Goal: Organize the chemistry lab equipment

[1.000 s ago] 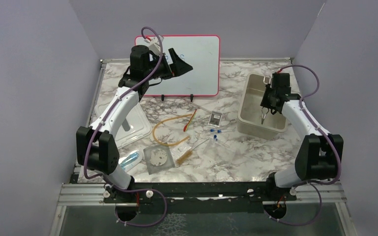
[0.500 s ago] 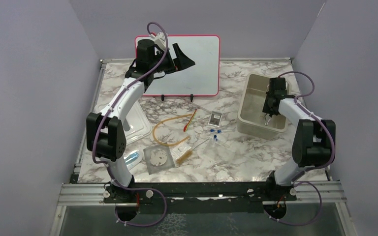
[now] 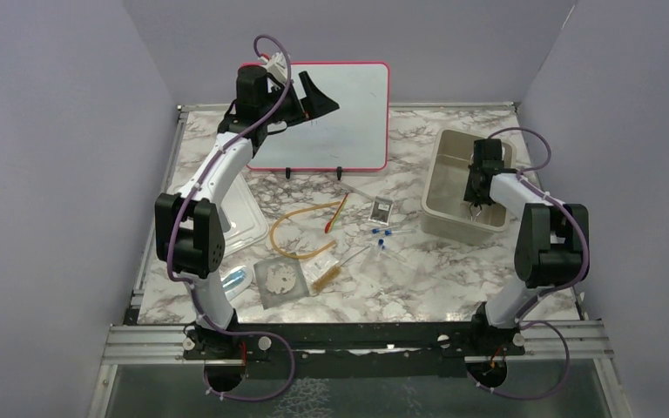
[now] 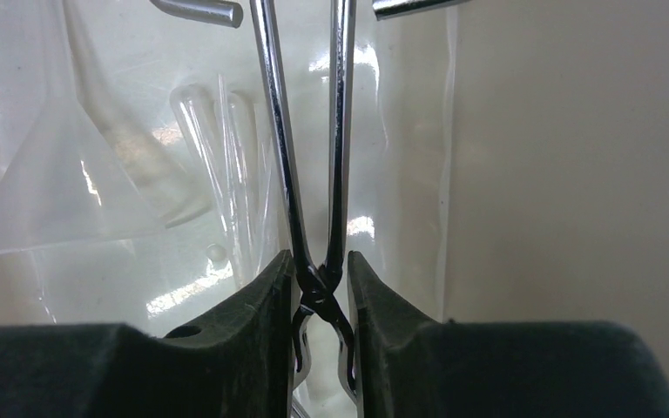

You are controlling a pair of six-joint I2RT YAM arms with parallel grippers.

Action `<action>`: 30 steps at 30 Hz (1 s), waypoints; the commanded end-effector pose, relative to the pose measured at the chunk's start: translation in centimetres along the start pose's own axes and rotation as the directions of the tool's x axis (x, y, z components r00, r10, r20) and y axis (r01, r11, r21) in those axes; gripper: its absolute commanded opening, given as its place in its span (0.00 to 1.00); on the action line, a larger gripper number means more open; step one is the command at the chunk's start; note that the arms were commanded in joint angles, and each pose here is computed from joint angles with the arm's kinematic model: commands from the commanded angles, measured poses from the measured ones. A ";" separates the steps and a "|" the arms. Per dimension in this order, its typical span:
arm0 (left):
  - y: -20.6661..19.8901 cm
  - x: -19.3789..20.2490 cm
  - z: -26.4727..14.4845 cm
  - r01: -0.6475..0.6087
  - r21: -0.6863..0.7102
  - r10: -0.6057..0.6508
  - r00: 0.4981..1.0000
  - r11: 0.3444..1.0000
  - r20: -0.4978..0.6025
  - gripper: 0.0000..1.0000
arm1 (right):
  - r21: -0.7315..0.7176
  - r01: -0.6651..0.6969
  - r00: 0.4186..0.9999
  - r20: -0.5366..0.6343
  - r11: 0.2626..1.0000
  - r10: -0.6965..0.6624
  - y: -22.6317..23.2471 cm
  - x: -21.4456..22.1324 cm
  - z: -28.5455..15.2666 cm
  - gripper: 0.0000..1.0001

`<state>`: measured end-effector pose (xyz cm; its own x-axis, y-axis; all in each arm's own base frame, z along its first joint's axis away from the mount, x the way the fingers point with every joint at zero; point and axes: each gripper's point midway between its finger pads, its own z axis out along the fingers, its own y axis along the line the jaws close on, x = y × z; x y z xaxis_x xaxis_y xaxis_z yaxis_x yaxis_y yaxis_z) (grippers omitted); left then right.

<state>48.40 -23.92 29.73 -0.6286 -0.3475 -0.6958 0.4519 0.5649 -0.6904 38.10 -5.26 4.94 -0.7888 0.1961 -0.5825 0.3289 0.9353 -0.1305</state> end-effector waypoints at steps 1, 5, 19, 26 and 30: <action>-0.8 -1.4 -0.1 -0.036 0.027 0.035 0.999 0.999 0.026 0.98 | 0.041 -0.024 0.999 0.035 0.999 0.023 -0.6 -1.2 0.3 0.32; -0.2 -1.4 -0.3 -0.045 -0.012 0.045 0.999 0.999 0.026 0.98 | 0.026 -0.055 0.997 0.058 0.998 0.053 -0.5 -2.2 -0.8 0.45; 2.5 0.4 -1.7 -0.035 -0.165 0.037 0.999 0.986 0.007 0.98 | -0.212 -0.100 0.957 0.246 0.972 0.153 1.8 -11.0 -10.0 0.50; 4.4 3.0 -2.7 -0.004 -0.233 -0.001 1.000 0.973 -0.022 0.93 | -0.488 0.060 0.918 0.370 0.871 0.144 9.6 -13.8 -17.7 0.50; 5.2 5.0 -3.5 0.005 -0.270 -0.018 0.999 0.963 -0.047 0.87 | -0.584 0.168 0.921 0.380 0.794 0.085 16.2 -12.0 -20.3 0.51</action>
<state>46.73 -21.10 23.02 -0.6875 -0.3241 -0.6498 0.2766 0.7105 -0.6471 42.96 6.20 24.44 -0.5056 0.1823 -0.8433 0.0218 0.9798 0.1987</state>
